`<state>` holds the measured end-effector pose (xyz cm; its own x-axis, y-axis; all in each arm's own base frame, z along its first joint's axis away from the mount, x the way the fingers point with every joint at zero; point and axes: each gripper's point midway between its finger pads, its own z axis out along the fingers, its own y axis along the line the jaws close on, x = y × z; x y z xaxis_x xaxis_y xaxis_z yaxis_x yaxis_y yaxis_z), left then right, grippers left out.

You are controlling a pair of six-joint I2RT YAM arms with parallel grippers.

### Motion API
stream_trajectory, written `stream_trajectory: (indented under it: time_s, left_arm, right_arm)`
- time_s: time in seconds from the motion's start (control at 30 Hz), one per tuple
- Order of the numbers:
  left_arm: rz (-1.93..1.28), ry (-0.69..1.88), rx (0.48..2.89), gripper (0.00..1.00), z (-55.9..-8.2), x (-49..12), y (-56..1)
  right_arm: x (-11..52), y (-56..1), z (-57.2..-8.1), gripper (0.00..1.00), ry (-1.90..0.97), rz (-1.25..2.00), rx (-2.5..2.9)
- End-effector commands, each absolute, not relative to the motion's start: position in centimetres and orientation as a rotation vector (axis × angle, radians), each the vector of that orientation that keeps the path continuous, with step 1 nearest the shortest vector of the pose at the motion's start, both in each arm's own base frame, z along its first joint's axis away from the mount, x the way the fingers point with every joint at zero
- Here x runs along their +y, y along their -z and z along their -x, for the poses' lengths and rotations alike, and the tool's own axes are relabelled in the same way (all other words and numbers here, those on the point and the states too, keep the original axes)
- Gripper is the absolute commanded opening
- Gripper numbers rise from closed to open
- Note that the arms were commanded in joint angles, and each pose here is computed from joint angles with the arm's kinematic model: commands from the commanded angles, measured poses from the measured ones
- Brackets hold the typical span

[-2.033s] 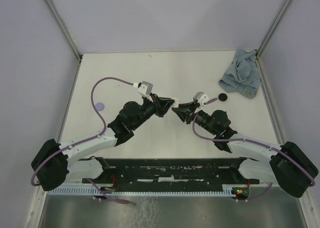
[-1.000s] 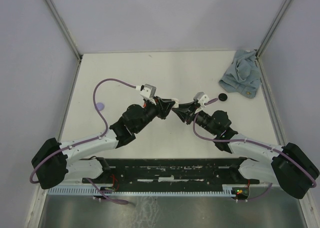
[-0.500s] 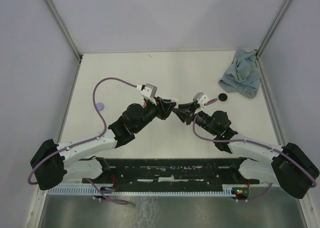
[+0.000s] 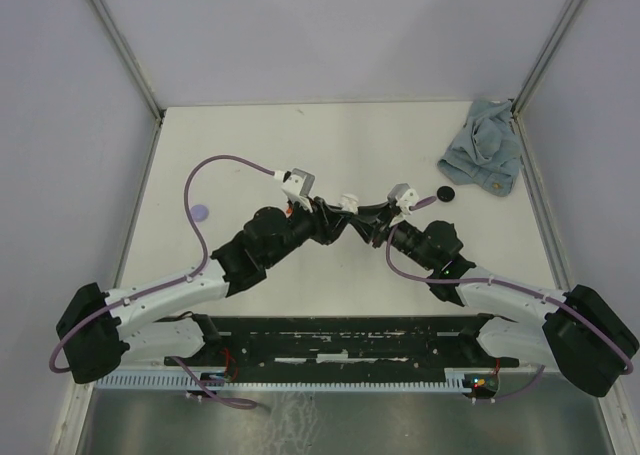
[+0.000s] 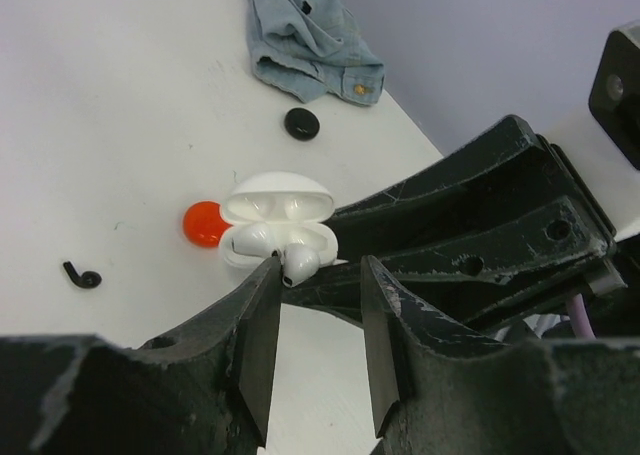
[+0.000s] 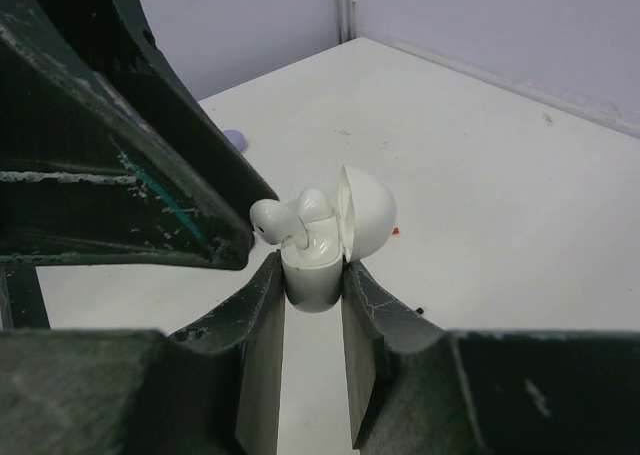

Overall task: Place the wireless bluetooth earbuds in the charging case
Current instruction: Place the earbud in the charging case, then adjust the earbud with the charging case.

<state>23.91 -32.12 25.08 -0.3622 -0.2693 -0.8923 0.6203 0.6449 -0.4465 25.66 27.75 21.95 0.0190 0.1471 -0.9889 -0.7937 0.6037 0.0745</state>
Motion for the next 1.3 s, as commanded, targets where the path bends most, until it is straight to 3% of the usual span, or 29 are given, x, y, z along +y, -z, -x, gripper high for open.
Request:
stream_trajectory:
  time_s: [0.0, 0.43, 1.27]
  left_arm:
    - [-0.282, 1.055, 1.668, 0.46, -22.6, -32.5, -27.8]
    - [-0.295, 1.113, 1.641, 0.50, -22.1, -33.0, -29.8]
    - [-0.277, 0.900, 1.705, 0.59, -24.3, -31.4, -29.8]
  right_arm:
    - [27.6, -25.4, -25.9, 0.02, -0.803, 0.565, 1.247]
    - [27.6, -25.2, -25.9, 0.02, -0.802, 0.566, 1.250]
    - [27.2, -25.5, -25.8, 0.02, -0.797, 0.554, 1.240]
